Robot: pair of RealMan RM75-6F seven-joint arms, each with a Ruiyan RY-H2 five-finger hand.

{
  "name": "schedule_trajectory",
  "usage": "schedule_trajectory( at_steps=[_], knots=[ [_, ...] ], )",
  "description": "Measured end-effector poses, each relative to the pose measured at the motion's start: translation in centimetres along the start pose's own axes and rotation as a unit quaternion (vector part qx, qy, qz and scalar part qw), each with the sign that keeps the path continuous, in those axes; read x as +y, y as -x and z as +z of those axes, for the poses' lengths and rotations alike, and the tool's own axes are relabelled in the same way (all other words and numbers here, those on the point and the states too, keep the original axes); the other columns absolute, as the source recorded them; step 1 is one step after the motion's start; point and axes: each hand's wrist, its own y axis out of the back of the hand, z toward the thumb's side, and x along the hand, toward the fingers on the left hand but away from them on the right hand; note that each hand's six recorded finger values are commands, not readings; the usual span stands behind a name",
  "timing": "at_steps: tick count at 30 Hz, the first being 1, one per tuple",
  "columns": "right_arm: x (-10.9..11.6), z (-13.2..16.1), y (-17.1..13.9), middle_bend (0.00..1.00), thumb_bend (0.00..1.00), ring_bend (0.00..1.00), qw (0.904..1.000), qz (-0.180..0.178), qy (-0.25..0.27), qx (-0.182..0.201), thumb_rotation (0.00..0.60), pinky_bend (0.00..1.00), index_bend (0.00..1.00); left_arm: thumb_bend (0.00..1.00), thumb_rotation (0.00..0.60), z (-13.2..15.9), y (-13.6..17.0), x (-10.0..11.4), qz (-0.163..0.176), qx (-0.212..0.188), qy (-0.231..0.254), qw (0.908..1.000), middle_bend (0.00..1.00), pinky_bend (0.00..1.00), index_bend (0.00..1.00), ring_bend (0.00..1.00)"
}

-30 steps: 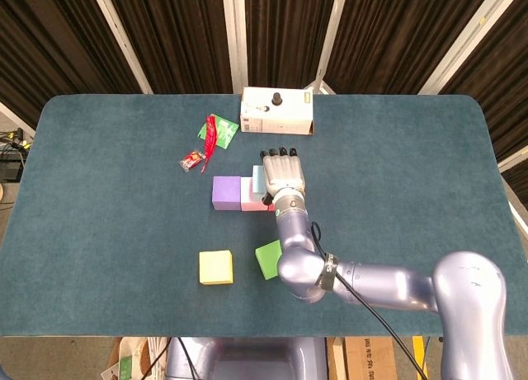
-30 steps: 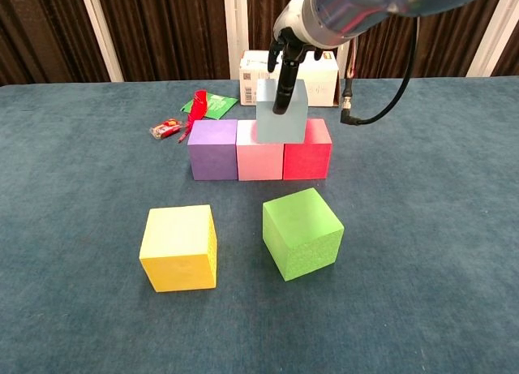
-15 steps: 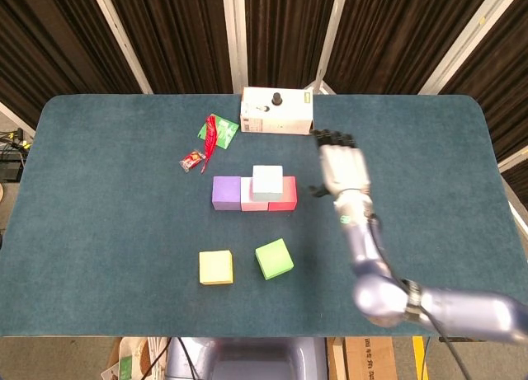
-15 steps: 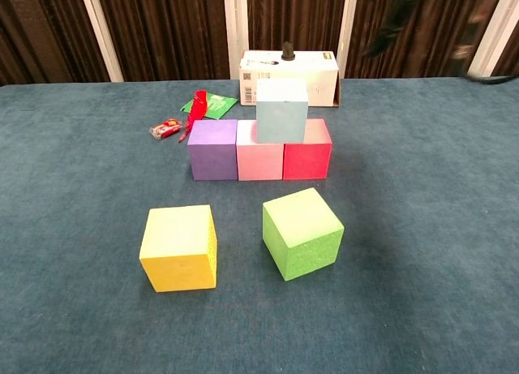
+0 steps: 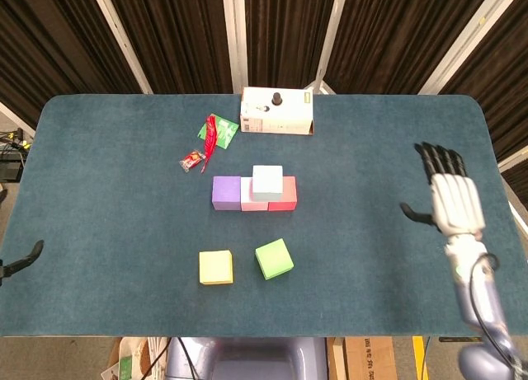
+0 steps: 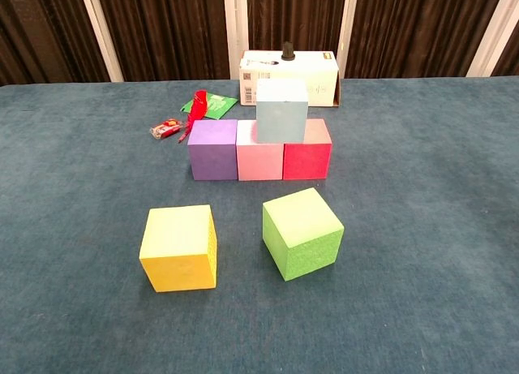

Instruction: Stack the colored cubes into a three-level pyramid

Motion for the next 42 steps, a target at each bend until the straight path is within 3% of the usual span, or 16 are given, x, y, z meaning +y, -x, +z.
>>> schedule_trajectory(
  at_steps=[7,13,19,27,42],
  knots=[
    [-1.8,-6.8,-6.9,0.09,0.24,0.00,0.9999,0.001,-0.008,-0.012,0.600,0.00,0.07,0.26,0.600,3.5,-1.3,-0.8,-0.081,-0.040,-0.012,0.9958,0.00,0.00,0.05,0.00],
    [-2.7,-8.4,-9.7,0.09,0.24,0.00,0.9995,-0.003,-0.019,-0.025,0.600,0.00,0.07,0.25,0.600,6.7,-2.3,-1.9,-0.170,-0.064,-0.040,0.9825,0.00,0.00,0.05,0.00],
    [-3.2,-9.3,-10.7,0.09,0.24,0.00,0.9991,-0.011,-0.025,-0.032,0.600,0.00,0.07,0.23,0.600,9.7,-3.0,-2.8,-0.225,-0.090,-0.095,0.9654,0.00,0.00,0.05,0.00],
    [-4.0,-9.5,-10.8,0.09,0.24,0.00,0.9991,-0.006,-0.025,-0.035,0.600,0.00,0.07,0.22,0.600,14.7,-2.5,-4.8,-0.278,-0.123,-0.126,0.9445,0.03,0.00,0.07,0.00],
    [-4.8,-10.0,-10.7,0.09,0.24,0.00,0.9975,0.006,-0.043,-0.056,0.600,0.00,0.07,0.21,0.600,20.5,-0.3,-11.6,-0.360,-0.096,-0.073,0.9250,0.07,0.00,0.08,0.00]
  ],
)
